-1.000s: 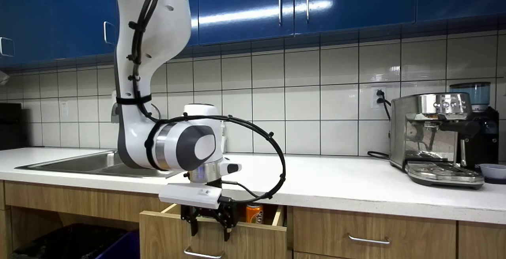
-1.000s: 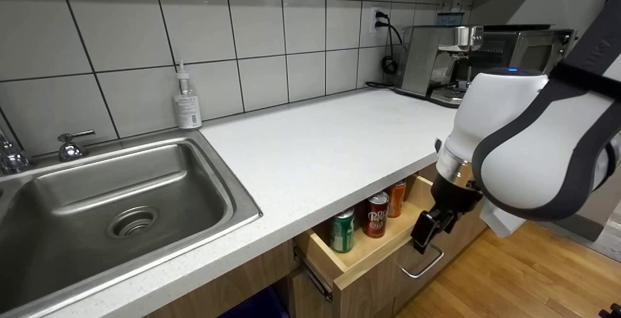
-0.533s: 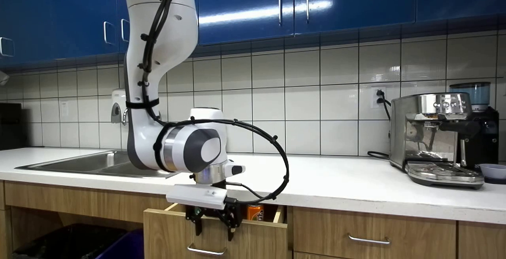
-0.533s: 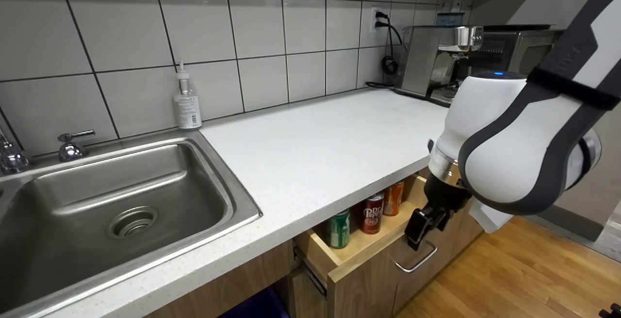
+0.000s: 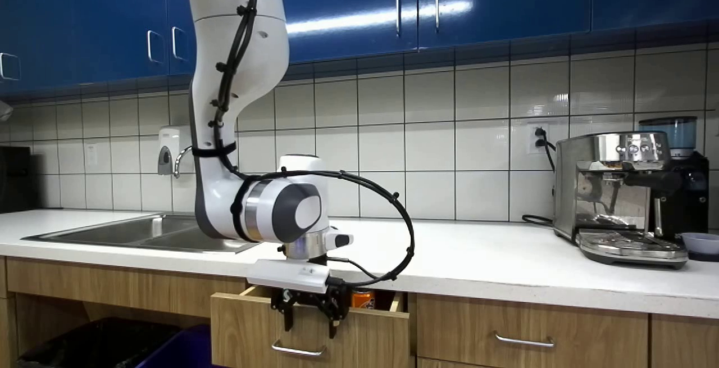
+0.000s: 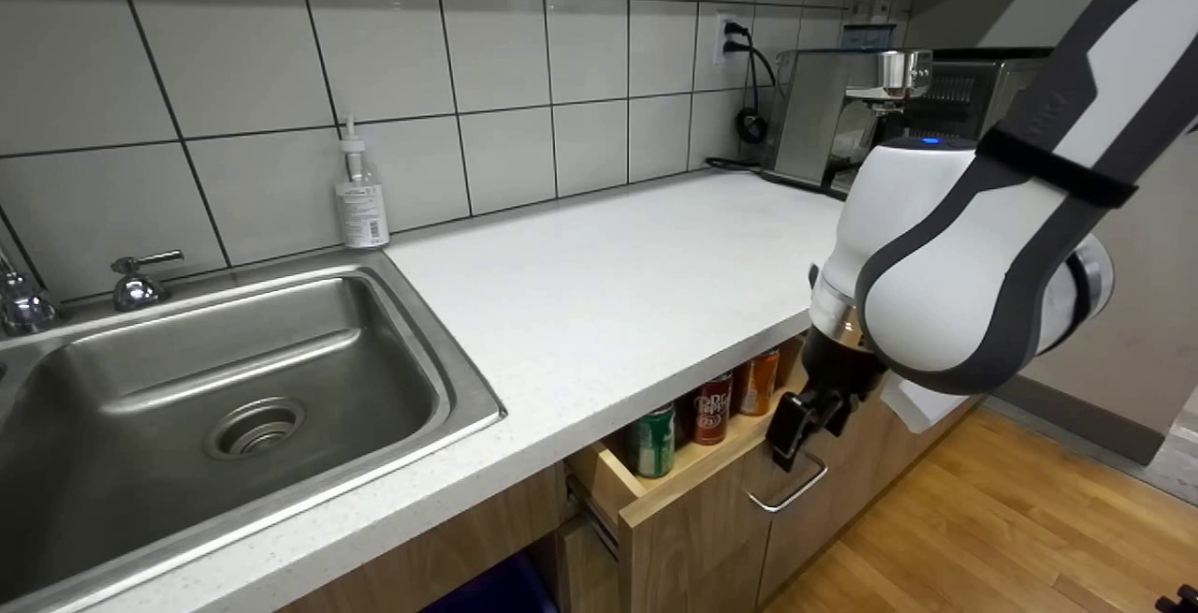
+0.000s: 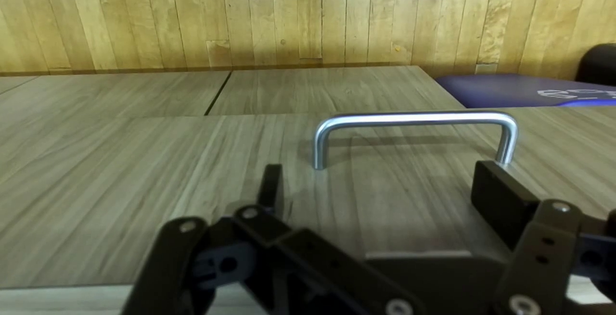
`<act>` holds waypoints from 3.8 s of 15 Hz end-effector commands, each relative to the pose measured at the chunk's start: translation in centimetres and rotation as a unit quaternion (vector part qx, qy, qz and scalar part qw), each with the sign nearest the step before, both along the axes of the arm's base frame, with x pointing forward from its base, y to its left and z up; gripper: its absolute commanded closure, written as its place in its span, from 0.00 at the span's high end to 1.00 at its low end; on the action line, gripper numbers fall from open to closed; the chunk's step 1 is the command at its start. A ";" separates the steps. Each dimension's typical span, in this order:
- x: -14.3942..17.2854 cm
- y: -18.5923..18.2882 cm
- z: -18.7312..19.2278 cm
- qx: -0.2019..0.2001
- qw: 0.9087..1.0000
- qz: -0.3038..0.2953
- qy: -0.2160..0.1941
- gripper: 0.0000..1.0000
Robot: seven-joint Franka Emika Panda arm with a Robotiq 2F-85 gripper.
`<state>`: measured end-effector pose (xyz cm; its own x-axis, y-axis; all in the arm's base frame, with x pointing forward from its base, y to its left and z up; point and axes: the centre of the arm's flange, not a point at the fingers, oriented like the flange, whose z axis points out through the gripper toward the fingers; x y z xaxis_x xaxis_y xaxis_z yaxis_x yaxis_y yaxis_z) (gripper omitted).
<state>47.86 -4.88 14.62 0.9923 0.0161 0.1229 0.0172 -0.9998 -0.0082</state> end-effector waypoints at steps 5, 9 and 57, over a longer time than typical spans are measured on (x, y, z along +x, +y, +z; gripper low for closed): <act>3.5 -1.4 0.8 0.002 1.000 0.009 -0.012 1.00; 3.8 -1.4 0.8 0.002 1.000 0.010 -0.013 1.00; -4.4 -0.3 6.0 -0.001 0.999 -0.007 -0.036 1.00</act>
<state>45.64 -4.81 17.87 0.9769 0.0180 0.2130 0.0234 -0.9995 -0.0226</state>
